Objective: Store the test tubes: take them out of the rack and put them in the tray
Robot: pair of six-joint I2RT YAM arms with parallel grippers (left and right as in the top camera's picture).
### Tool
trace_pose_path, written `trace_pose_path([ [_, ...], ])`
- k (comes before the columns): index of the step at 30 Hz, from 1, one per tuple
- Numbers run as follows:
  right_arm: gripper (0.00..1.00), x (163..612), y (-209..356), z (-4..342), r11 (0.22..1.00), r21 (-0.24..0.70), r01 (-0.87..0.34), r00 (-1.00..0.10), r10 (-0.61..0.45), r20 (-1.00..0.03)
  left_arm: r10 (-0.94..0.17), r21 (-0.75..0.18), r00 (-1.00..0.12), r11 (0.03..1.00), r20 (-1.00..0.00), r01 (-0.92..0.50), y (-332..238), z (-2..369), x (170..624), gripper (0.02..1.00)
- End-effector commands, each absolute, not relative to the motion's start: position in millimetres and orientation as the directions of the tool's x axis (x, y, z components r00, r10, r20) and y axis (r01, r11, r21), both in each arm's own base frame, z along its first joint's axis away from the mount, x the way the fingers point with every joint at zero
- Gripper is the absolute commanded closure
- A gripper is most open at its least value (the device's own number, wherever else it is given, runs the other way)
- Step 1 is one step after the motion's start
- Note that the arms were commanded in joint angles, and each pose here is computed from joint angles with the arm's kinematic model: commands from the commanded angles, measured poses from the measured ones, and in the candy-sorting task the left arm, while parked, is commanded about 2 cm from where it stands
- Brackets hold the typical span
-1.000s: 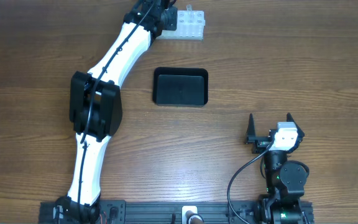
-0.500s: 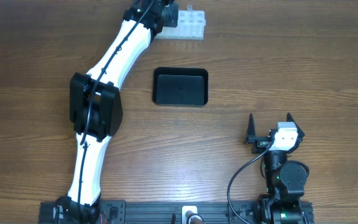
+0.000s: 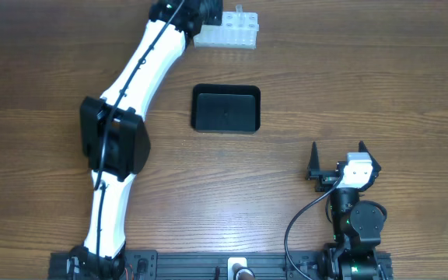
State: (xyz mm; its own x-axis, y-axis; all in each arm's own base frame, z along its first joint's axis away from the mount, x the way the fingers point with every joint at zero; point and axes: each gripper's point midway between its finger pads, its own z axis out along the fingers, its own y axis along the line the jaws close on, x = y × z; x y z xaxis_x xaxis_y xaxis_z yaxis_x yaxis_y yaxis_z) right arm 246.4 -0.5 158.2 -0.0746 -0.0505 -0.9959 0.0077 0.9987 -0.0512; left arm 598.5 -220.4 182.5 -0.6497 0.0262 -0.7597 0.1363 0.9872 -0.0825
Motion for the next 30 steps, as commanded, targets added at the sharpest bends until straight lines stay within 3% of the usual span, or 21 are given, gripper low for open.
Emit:
trace_pose_path([
  [1,0.007,246.2,-0.2,156.6,0.999,-0.043,0.003,-0.075,-0.043,-0.996,-0.005,-0.107,-0.538,0.981,-0.843,0.159,-220.4,273.1,582.9,0.980],
  [7,0.009,246.2,-0.2,156.7,0.999,-0.043,0.004,-0.074,-0.043,-0.996,0.000,-0.108,-0.558,0.981,-0.830,0.160,-213.1,299.5,555.4,0.980],
  [11,0.007,246.2,-0.2,156.6,0.999,-0.043,0.003,-0.075,-0.043,-0.996,-0.020,-0.148,-0.657,0.979,-0.753,0.140,-208.1,294.0,523.2,0.980],
  [18,0.009,246.2,-0.2,156.6,0.999,-0.043,0.003,-0.075,-0.043,-0.996,-0.015,-0.207,-0.880,0.974,-0.474,0.095,-205.1,245.5,454.6,0.980],
  [30,0.007,246.2,-0.2,156.7,0.999,-0.043,0.003,-0.074,-0.043,-0.996,0.037,-0.139,-0.987,0.988,-0.159,0.060,-209.7,165.1,413.7,0.980],
])
